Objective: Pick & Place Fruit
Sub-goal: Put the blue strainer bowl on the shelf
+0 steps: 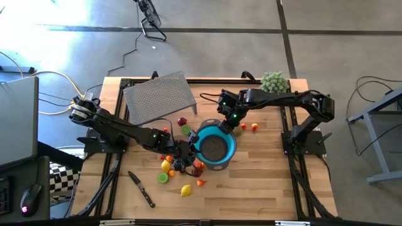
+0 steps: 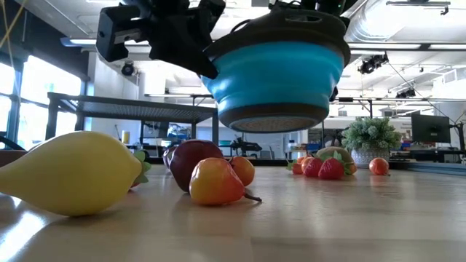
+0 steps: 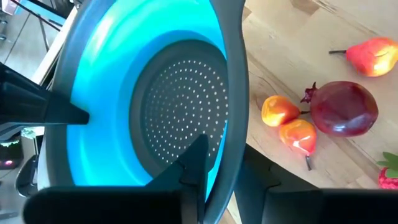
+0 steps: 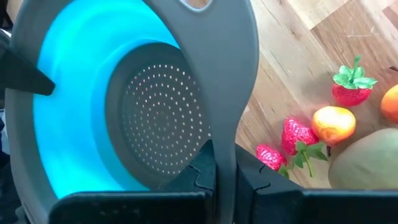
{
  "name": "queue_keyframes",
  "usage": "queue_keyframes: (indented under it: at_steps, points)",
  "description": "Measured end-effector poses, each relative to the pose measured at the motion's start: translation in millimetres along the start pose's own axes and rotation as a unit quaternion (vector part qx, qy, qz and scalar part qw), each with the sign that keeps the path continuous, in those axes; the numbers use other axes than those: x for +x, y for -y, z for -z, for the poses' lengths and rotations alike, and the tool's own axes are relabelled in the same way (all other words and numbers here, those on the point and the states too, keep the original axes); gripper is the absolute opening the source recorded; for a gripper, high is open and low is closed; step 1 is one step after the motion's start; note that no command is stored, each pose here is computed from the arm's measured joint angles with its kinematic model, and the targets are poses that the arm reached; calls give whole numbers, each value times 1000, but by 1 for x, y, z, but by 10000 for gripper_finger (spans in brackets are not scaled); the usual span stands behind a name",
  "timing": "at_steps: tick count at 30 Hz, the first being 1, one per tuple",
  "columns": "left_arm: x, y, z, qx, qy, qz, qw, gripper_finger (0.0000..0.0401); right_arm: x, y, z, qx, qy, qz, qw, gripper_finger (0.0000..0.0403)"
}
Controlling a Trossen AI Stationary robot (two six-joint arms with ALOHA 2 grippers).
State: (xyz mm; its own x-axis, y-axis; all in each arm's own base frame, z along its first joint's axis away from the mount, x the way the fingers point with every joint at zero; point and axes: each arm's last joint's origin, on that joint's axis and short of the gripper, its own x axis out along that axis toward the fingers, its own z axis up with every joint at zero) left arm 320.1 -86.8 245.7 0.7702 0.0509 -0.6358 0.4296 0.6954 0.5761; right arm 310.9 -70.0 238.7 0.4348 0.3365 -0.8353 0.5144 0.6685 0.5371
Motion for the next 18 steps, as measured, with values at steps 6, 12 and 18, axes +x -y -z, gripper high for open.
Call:
queue_keyframes:
  at_steps: [6,12,18]
  points:
    - [0,1,0,-8,-3,2,1000,48,0,-3,-3,-11,7,-25,1000,37]
    - [-1,1,1,-4,-7,5,1000,14,-1,-4,-5,-24,13,-41,999,83]
    - [-1,1,2,-4,-13,5,1000,16,-1,-6,-7,-36,22,-48,998,114]
